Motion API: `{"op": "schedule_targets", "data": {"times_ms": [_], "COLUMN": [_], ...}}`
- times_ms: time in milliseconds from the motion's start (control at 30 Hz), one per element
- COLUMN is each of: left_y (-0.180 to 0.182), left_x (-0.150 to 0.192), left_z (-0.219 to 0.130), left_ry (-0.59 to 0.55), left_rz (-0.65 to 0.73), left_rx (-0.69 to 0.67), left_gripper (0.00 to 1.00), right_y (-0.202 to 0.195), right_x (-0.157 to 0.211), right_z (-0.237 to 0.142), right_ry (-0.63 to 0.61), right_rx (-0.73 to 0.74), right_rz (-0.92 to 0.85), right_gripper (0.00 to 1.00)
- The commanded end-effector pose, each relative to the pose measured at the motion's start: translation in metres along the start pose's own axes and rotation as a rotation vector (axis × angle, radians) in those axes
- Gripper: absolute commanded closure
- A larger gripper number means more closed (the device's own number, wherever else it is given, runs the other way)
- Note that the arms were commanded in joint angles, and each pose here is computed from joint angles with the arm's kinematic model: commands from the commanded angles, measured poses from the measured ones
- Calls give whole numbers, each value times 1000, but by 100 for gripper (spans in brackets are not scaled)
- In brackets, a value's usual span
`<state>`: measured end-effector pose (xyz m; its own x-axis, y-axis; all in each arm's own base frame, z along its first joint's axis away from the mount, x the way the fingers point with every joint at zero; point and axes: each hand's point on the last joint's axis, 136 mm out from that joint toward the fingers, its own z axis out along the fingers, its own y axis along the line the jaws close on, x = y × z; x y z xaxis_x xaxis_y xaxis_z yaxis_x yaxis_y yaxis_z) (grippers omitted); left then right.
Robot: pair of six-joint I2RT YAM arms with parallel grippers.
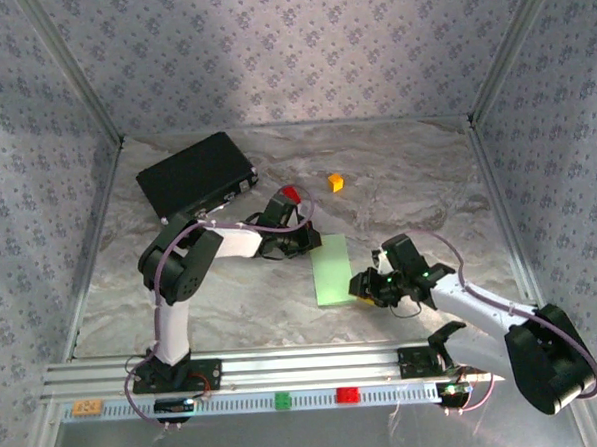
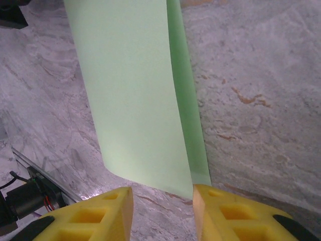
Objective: Fold a paper plane with a square sheet of paper (pick it up from the middle)
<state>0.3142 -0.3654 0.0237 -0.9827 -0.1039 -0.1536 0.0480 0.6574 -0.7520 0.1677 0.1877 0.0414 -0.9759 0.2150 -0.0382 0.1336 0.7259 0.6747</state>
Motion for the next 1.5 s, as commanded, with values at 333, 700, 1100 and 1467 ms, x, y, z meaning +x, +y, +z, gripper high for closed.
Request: {"op": "schedule_targets", "data": {"times_ms": [333, 700, 1100, 1467], "left_y": [38, 19, 12, -18], "left_x": [23, 15, 14, 3], "left_z": [7, 7, 6, -13], "left_ry": [70, 68, 69, 28], "left_rz": [-57, -36, -30, -2], "left_rx": [-108, -51, -31, 5], "left_gripper": [97, 96, 94, 36], "right_y": [15, 31, 29, 19], "right_x": [-9, -37, -44, -47], "right_z": [9, 6, 15, 17], "right_ry": [6, -29, 13, -1], "right_rx": [-77, -212, -243, -219], "right_rz": [14, 4, 6, 25], "right_gripper": [59, 63, 69, 95]}}
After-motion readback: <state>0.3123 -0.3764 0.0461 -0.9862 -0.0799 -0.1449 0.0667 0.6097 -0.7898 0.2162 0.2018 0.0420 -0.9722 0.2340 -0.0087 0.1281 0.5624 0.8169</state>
